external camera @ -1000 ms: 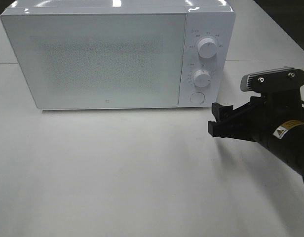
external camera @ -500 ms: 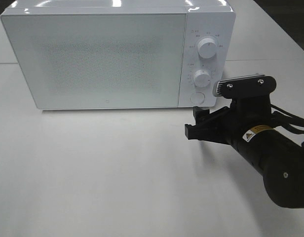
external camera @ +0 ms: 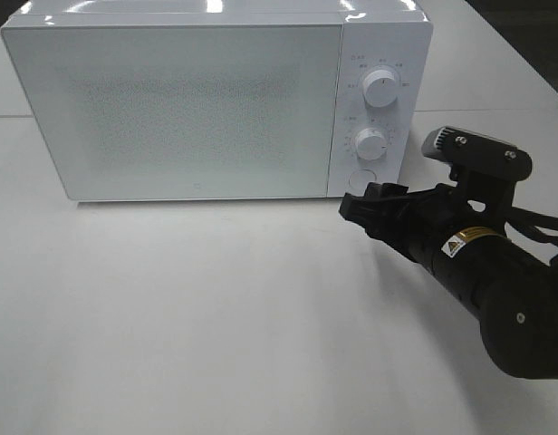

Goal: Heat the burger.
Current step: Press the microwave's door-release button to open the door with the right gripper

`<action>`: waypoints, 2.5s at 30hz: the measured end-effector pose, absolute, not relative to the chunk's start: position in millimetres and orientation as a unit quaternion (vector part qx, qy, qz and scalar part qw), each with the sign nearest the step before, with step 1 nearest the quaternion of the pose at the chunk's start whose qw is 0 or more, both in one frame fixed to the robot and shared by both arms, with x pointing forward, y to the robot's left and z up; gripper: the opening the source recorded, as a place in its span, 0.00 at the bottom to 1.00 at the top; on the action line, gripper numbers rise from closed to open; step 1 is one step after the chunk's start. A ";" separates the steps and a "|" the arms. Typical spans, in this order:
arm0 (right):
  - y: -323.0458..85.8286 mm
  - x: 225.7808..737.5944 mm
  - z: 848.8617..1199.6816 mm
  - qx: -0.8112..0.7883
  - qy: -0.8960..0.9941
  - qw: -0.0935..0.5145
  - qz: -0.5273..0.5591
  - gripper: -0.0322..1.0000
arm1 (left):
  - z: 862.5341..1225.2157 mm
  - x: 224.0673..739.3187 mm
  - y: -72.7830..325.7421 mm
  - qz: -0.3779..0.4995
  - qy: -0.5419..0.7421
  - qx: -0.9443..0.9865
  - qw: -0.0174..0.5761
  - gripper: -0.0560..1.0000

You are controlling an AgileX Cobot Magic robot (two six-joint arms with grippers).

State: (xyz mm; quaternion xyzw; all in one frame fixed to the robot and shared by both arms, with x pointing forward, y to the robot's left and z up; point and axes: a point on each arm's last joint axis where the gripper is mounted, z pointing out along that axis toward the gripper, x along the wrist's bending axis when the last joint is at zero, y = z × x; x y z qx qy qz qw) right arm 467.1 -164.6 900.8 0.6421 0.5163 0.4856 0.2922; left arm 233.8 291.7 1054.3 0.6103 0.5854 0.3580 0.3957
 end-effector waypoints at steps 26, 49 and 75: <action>-165.8 466.8 891.1 0.834 0.048 -0.032 0.549 0.04 | 1054.3 233.8 291.7 0.358 0.585 0.610 0.396 0.99; -158.4 507.1 892.1 0.839 0.025 0.001 0.543 0.04 | 1054.3 233.8 291.7 0.358 0.585 0.610 0.396 0.99; -157.0 544.1 867.8 0.846 0.016 0.019 0.533 0.04 | 1054.3 233.8 291.7 0.358 0.585 0.610 0.396 0.99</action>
